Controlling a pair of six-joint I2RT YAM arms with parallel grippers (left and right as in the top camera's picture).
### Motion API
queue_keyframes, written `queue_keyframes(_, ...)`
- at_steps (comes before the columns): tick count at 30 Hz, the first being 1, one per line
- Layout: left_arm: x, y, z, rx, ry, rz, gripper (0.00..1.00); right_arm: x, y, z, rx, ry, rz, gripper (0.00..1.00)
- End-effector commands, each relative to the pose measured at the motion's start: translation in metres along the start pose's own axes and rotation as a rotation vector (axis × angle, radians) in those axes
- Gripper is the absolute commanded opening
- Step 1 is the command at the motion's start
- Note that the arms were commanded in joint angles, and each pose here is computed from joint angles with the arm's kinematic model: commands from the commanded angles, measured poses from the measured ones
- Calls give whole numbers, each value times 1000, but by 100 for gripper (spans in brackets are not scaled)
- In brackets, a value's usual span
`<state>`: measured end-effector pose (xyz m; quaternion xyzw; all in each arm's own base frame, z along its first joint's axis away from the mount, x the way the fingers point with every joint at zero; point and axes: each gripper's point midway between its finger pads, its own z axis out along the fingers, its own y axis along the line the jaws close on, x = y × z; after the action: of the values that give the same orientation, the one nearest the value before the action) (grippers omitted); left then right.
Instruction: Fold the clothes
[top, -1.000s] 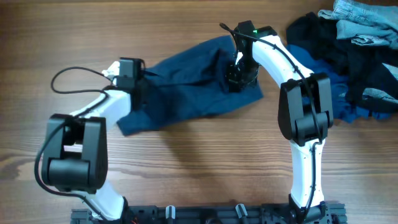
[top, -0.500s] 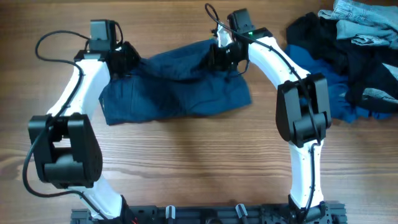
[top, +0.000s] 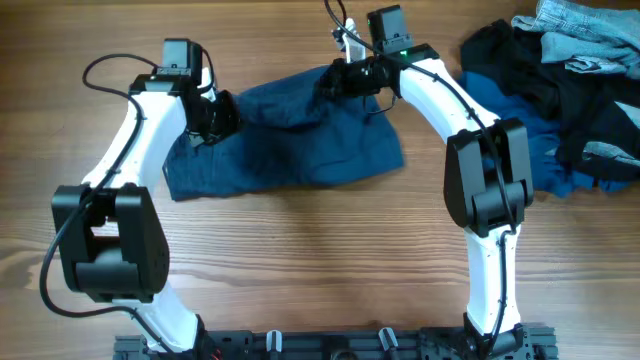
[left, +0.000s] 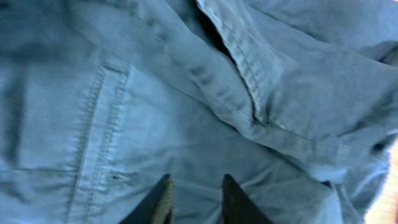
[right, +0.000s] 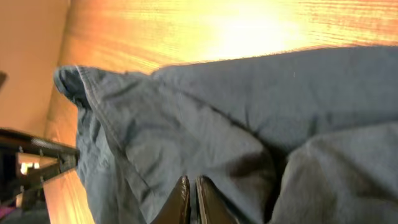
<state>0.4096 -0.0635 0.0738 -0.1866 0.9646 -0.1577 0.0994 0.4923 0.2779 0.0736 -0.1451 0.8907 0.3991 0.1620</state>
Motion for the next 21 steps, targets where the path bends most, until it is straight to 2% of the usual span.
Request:
queue_keyframes(1,-10,13,3,-49,-23,8,20,-3,38,-25,-36,0,-139,10)
queue_keyframes(5,-16,24,0,-53,-34,-66,14,11,65,-38,-33,47,-190,35)
queue_keyframes(8,-24,39,-4,-56,-50,-181,21,31,74,-22,-42,113,-208,46)
queue_keyframes(11,-29,48,-7,-58,-60,-215,33,55,76,6,22,185,-247,48)
queue_keyframes(13,-28,49,-7,-60,-58,-216,34,66,71,26,88,214,-264,47)
queue_keyframes(16,-28,49,-7,-60,-59,-216,28,71,64,44,153,218,-279,41)
queue_keyframes(21,-28,49,-7,-60,-59,-216,6,71,42,63,216,204,-272,32)
